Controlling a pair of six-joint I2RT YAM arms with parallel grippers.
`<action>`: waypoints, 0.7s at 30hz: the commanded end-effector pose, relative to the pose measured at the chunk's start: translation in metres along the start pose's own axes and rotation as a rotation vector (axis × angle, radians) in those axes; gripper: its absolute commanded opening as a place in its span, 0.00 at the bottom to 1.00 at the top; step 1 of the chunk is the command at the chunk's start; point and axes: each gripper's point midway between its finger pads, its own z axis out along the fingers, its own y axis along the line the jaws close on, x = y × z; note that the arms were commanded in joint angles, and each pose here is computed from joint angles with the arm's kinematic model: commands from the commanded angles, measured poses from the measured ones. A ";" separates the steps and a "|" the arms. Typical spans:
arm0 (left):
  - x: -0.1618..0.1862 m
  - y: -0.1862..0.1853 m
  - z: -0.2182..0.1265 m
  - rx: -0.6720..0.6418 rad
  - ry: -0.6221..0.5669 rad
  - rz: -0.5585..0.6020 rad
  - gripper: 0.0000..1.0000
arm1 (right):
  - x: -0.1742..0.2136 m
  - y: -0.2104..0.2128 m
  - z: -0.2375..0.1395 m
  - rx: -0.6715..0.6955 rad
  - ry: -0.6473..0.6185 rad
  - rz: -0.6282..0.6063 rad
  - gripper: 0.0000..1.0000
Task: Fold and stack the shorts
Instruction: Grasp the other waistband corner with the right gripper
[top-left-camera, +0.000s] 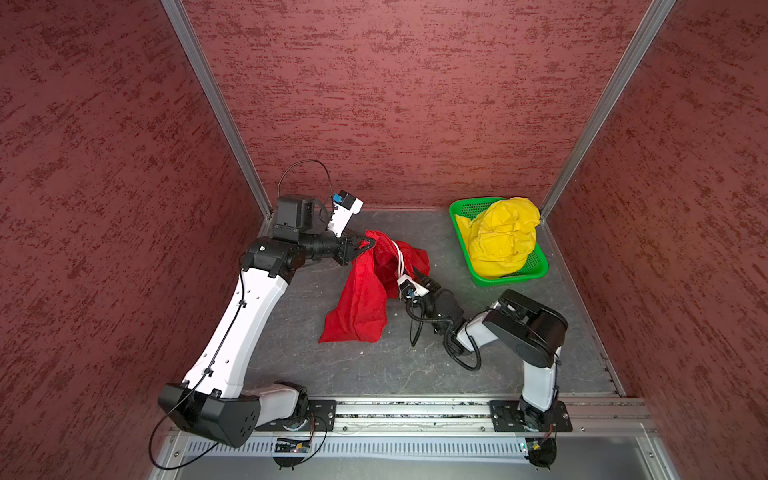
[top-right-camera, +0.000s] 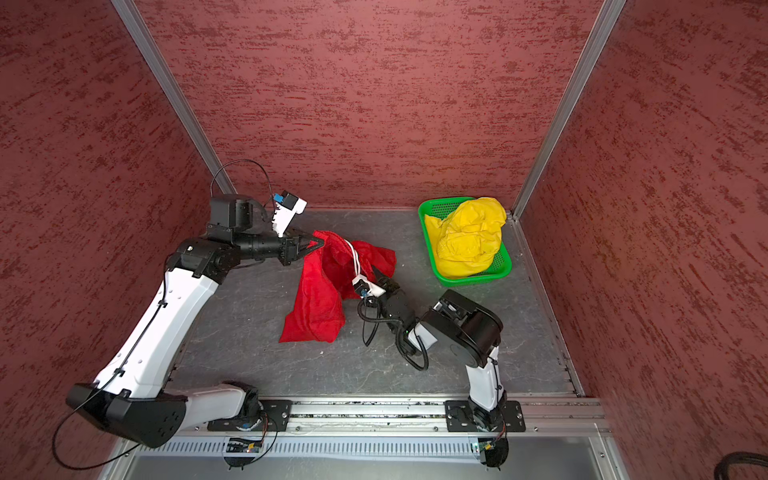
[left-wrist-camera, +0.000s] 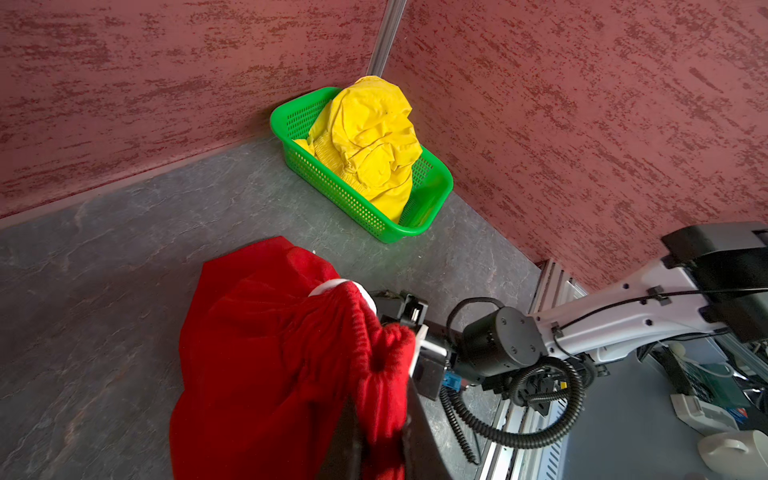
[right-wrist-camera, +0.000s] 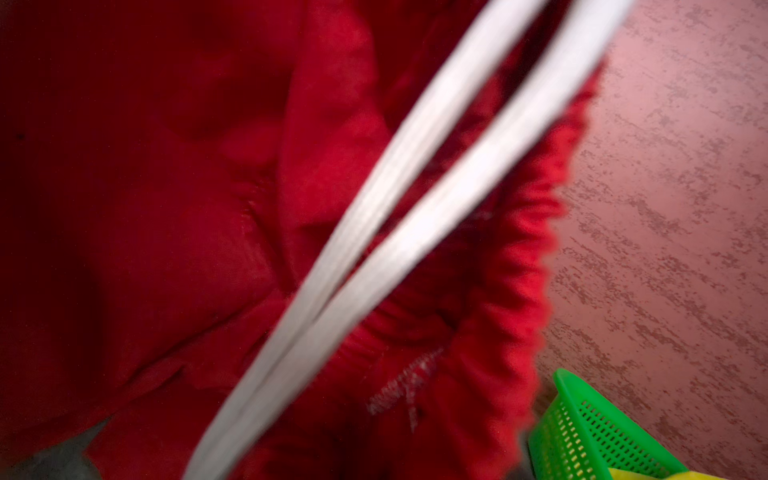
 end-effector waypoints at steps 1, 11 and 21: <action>0.003 0.010 -0.002 -0.035 0.002 0.002 0.02 | -0.020 -0.017 -0.006 -0.021 -0.054 0.085 0.28; 0.009 0.031 -0.018 -0.129 -0.008 -0.019 0.02 | -0.034 -0.033 -0.016 -0.210 -0.041 0.205 0.15; 0.020 0.038 -0.019 -0.171 0.013 -0.012 0.03 | -0.035 -0.052 -0.017 -0.304 -0.026 0.316 0.12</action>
